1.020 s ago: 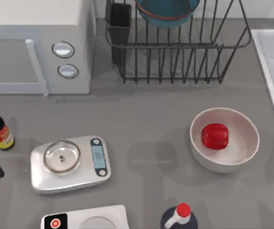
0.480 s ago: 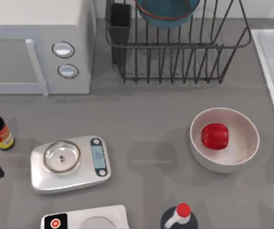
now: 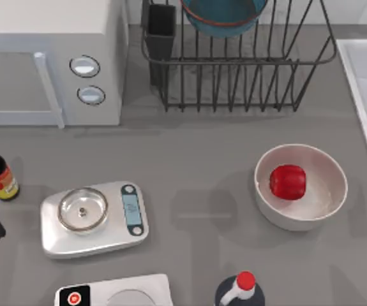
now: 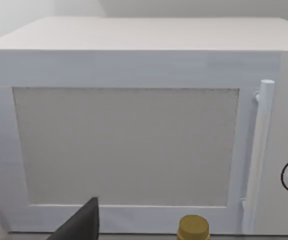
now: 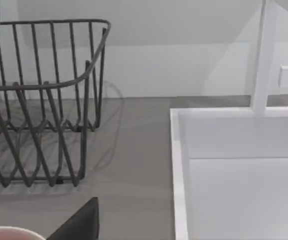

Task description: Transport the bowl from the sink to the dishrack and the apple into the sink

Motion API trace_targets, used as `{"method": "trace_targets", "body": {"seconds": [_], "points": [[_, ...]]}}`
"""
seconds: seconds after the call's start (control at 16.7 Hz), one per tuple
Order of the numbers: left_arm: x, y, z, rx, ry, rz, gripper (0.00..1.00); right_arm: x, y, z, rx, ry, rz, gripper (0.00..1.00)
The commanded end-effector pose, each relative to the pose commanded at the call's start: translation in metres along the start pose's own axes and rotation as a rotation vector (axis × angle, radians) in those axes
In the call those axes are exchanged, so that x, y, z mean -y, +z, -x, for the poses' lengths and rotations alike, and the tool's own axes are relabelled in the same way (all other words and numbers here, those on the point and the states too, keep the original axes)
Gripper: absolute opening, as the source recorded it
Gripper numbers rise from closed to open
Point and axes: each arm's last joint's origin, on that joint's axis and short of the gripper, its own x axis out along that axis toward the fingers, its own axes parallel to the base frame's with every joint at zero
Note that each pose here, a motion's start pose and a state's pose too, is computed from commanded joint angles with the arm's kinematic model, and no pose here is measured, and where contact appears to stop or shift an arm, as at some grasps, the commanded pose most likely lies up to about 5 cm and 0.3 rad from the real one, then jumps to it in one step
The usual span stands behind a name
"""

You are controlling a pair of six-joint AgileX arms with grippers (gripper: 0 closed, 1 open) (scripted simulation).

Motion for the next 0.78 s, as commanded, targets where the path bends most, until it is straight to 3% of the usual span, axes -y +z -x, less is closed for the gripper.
{"method": "trace_targets", "body": {"seconds": [0.36, 0.6, 0.78], "points": [[0.0, 0.0, 0.0, 0.0, 0.0, 0.0, 1.0, -0.022, 0.065, -0.035, -0.393, 0.07, -0.084, 1.0], [0.0, 0.0, 0.0, 0.0, 0.0, 0.0, 1.0, -0.052, 0.095, -0.093, -0.728, 0.08, -0.11, 1.0], [0.0, 0.0, 0.0, 0.0, 0.0, 0.0, 1.0, -0.083, 0.097, -0.144, -0.97, 0.058, -0.102, 1.0]]}}
